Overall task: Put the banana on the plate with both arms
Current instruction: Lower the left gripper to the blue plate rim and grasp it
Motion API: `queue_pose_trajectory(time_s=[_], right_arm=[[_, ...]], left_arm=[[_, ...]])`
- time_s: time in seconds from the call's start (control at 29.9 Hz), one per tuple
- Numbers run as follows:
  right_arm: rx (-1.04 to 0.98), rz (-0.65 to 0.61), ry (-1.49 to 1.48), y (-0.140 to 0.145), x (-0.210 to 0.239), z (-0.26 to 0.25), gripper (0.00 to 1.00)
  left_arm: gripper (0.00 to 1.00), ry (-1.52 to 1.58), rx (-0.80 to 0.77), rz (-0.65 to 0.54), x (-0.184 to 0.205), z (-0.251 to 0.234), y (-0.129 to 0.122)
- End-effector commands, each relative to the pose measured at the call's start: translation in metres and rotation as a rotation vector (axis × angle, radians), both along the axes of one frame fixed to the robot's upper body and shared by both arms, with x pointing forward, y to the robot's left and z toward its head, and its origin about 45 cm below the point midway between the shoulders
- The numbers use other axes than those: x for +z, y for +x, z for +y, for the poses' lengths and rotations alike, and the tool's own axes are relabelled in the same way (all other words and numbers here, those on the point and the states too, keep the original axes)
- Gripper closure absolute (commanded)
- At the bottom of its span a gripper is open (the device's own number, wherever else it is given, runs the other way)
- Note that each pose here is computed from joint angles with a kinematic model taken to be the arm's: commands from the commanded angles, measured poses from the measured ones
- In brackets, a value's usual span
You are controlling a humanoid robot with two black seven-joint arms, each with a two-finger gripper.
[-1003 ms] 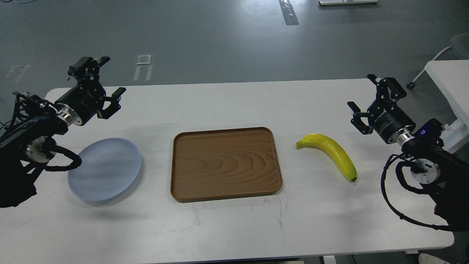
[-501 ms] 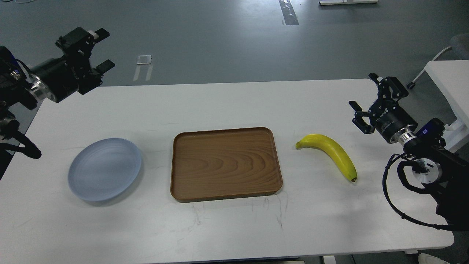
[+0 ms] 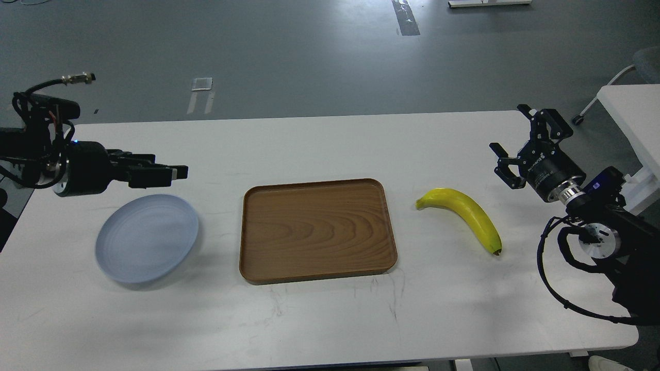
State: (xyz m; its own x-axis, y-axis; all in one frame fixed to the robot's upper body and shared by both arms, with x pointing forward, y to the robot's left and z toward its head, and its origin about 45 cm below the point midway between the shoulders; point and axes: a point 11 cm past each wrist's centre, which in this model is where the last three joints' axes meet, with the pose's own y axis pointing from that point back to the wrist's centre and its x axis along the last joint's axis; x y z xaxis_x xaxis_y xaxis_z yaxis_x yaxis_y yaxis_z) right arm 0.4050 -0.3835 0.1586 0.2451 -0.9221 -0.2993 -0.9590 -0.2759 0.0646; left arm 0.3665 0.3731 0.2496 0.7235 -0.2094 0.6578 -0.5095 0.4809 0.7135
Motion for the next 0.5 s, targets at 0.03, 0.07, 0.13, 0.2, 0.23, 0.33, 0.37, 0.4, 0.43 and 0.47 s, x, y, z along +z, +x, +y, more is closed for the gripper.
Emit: queue_pose_trajectory(time_s=[0.03,0.07,0.13,0.2,0.23,0.33,0.37,0.4,0.43,0.47], right_arm=[[0.002,-0.002,0.001,0.001,0.001,0.001,0.00],[0.003,-0.002,0.002,0.001,0.001,0.001,0.00],[0.002,-0.003,0.001,0.001,0.001,0.001,0.00],[0.002,-0.004,0.000,0.001,0.002,0.000,0.00],[0.002,-0.004,-0.001,0.001,0.002,0.000,0.00],[0.002,-0.005,-0.001,0.001,0.003,0.000,0.00],[0.001,-0.005,-0.002,0.001,0.003,-0.001,0.00],[0.001,-0.005,-0.002,0.001,0.003,-0.001,0.00],[0.001,-0.005,-0.002,0.001,0.003,-0.001,0.00],[0.001,-0.005,-0.002,0.001,0.003,-0.001,0.00]], left_arm=[[0.01,0.077,0.050,0.058,-0.023,0.026,-0.005],[0.01,0.085,0.084,0.070,-0.027,0.036,-0.005],[0.02,0.088,0.136,0.103,-0.038,0.051,-0.010],[0.03,0.078,0.165,0.104,-0.043,0.058,-0.011],[0.03,0.078,0.184,0.104,-0.046,0.064,-0.013],[0.05,0.107,0.256,0.121,-0.064,0.091,-0.026],[0.05,0.112,0.265,0.128,-0.067,0.095,-0.029],[0.05,0.116,0.272,0.135,-0.070,0.098,-0.032],[0.05,0.119,0.281,0.142,-0.073,0.101,-0.034],[0.05,0.124,0.294,0.151,-0.078,0.105,-0.038]])
